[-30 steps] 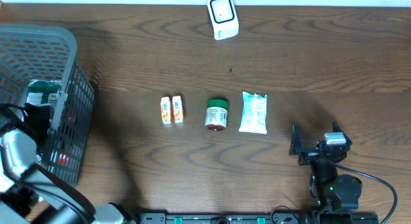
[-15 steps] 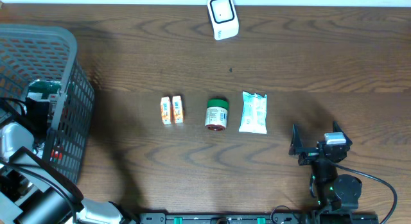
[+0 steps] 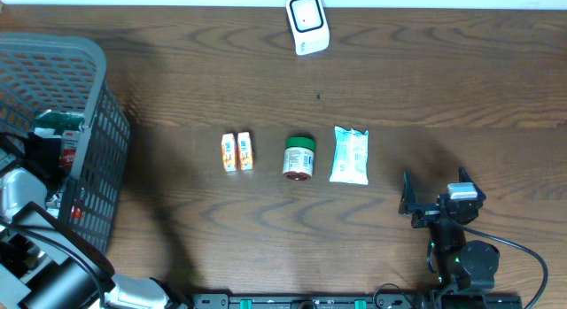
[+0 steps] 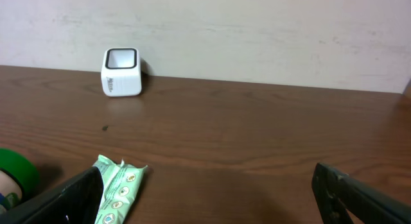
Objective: Scan the item barcode
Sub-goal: 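Grasp the green-and-white gloves pack with the left gripper, then lift the gloves pack out of the basket with the left gripper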
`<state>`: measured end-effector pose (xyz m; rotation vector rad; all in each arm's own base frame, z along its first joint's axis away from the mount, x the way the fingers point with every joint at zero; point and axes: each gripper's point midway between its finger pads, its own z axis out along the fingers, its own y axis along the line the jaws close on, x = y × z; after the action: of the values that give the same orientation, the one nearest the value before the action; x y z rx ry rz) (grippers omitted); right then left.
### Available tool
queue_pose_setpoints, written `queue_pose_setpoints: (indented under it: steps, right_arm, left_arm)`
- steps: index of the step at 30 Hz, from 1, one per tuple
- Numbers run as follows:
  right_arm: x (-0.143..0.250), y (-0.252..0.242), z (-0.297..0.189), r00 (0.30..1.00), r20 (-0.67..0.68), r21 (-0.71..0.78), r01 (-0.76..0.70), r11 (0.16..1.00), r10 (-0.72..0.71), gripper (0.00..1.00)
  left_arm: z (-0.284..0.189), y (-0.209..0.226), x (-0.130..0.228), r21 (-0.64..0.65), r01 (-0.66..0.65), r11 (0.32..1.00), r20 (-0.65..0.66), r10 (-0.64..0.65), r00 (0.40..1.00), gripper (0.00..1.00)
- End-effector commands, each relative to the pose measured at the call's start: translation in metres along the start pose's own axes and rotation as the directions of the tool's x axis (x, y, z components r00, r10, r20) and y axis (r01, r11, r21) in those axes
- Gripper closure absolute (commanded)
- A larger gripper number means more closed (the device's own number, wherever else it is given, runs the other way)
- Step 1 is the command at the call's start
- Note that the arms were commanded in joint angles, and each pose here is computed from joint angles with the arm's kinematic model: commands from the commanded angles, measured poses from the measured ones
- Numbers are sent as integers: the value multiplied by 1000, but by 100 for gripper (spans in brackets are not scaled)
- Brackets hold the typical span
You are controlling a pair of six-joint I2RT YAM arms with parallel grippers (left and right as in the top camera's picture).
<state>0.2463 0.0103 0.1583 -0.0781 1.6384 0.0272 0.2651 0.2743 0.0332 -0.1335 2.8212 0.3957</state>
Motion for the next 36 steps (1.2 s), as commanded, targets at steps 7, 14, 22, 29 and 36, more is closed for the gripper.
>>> queue_pose_setpoints:
  steps: [7, 14, 22, 29, 36]
  right_arm:
    - [0, 0, 0, 1000, 0, 0, -12, 1000, 12, 1]
    - [0, 0, 0, 1000, 0, 0, -12, 1000, 12, 1]
    - [0, 0, 0, 1000, 0, 0, -12, 1000, 12, 1]
    - [0, 0, 0, 1000, 0, 0, -12, 1000, 12, 1]
    - [0, 0, 0, 1000, 0, 0, -12, 1000, 12, 1]
  left_arm:
    - [52, -27, 68, 62, -30, 998, -261, 45, 964, 2]
    - [54, -16, 75, 6, -46, 999, -305, 46, 951, 81]
    - [29, -5, 50, -52, -22, 998, -244, 9, 970, 93]
    - [-78, 30, -26, -220, 179, 959, 112, -157, 981, 93]
    - [-208, 32, -73, -325, 185, 928, 359, -60, 931, 93]
